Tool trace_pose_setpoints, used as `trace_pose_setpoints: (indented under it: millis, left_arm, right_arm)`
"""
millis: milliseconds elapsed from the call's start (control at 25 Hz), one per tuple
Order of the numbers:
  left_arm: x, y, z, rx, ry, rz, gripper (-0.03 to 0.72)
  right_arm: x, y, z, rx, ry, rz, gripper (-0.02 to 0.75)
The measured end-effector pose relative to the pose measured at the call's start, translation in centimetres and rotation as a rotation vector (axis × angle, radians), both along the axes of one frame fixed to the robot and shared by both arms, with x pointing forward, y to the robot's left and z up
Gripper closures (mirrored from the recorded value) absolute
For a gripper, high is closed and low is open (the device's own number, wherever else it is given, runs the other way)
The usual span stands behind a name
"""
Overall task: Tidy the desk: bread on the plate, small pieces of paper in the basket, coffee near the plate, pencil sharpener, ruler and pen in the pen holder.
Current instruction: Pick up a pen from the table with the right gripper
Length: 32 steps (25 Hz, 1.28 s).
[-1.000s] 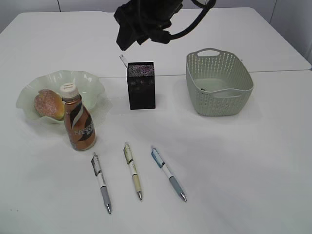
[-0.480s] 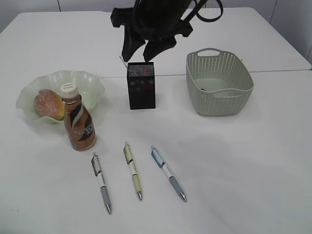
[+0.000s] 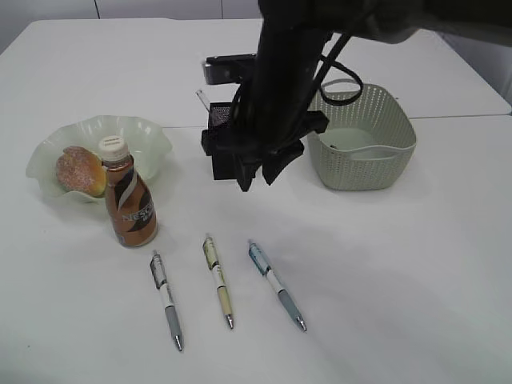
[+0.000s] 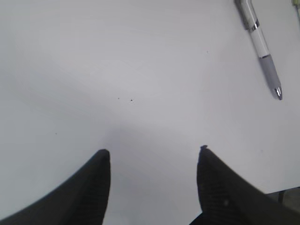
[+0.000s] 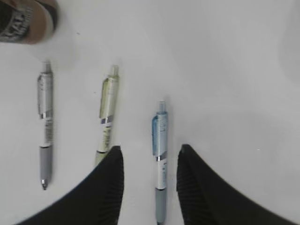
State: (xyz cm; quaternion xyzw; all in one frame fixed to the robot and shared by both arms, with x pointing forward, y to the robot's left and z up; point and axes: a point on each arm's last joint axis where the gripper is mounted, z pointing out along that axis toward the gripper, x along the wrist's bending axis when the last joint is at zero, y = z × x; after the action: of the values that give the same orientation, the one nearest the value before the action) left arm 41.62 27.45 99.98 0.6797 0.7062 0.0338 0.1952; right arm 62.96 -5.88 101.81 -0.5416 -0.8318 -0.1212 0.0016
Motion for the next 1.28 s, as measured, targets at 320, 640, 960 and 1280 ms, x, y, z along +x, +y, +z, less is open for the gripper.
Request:
trace_pose_setpoints:
  millis: [320, 640, 960, 1280]
  left_arm:
    - [0.2, 0.0, 0.1, 0.002, -0.022, 0.006, 0.255]
    - [0.1, 0.0, 0.0, 0.001, -0.008, 0.002, 0.255]
    - [0.0, 0.0, 0.0, 0.0, 0.002, -0.001, 0.255]
    - [0.0, 0.0, 0.0, 0.0, 0.002, -0.001, 0.255]
  right_arm:
    - [-0.4, 2.6, -5.4, -0.1, 0.067, 0.077, 0.445]
    - [-0.1, 2.6, -7.2, -0.133, 0.082, 0.104, 0.353]
    - [-0.1, 2.6, -9.5, -0.163, 0.122, 0.107, 0.35]
    - [-0.8, 2.1, -11.4, -0.199, 0.172, 0.112, 0.35]
